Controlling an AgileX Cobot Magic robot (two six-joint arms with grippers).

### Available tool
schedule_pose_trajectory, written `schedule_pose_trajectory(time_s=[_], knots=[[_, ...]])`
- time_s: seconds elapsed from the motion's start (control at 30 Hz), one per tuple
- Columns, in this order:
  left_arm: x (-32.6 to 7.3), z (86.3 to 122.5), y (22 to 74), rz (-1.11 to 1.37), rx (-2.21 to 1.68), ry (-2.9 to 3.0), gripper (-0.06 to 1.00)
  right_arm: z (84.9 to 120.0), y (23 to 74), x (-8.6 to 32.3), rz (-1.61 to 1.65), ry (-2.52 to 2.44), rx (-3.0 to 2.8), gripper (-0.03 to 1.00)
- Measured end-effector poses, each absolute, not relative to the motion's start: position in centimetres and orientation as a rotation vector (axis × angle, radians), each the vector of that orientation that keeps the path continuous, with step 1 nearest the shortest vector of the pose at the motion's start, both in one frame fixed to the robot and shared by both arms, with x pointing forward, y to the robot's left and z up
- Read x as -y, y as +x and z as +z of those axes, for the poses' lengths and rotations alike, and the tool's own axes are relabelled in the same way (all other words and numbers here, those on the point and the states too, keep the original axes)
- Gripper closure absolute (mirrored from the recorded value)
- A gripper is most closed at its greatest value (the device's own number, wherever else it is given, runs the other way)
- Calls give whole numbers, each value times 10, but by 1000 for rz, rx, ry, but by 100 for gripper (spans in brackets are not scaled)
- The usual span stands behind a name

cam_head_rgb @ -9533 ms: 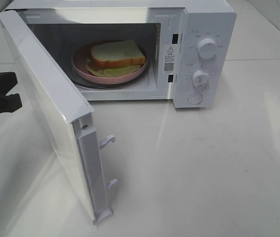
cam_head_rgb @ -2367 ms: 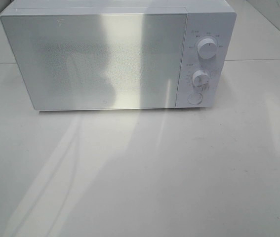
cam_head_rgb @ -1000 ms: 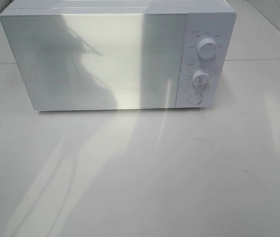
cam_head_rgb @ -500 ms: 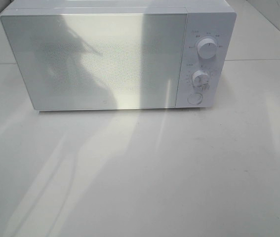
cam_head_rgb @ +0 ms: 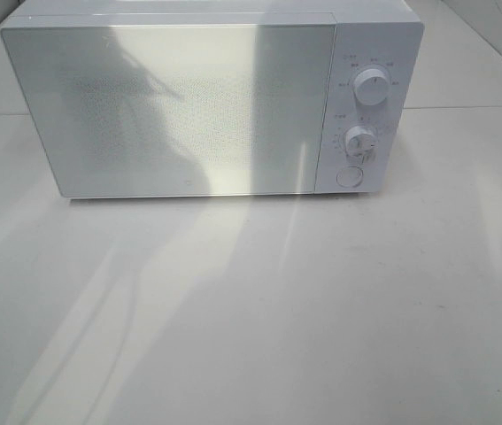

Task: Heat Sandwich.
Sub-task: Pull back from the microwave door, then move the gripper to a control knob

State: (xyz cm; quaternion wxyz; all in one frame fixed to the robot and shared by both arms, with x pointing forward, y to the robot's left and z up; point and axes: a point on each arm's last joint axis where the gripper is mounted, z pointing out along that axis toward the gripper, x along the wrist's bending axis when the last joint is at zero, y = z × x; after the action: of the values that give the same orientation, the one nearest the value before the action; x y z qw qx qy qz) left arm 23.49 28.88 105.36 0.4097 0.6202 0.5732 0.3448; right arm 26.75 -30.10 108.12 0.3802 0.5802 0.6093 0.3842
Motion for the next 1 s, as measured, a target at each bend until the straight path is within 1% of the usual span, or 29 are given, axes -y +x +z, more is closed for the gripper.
schedule_pose_trajectory(time_s=[0.6, 0.73, 0.9, 1.0], knots=[[-289, 1054, 235, 868, -1444, 1562, -4, 1080, 352, 292, 942, 1505, -1625, 20], [-289, 1054, 235, 868, -1444, 1562, -4, 1071, 384, 288, 934, 1511, -1647, 20], [-289, 1054, 235, 868, -1444, 1562, -4, 1066, 398, 286, 935, 1510, -1654, 20], [-289, 1054, 235, 868, -1444, 1562, -4, 1058, 418, 284, 948, 1500, -1651, 20]])
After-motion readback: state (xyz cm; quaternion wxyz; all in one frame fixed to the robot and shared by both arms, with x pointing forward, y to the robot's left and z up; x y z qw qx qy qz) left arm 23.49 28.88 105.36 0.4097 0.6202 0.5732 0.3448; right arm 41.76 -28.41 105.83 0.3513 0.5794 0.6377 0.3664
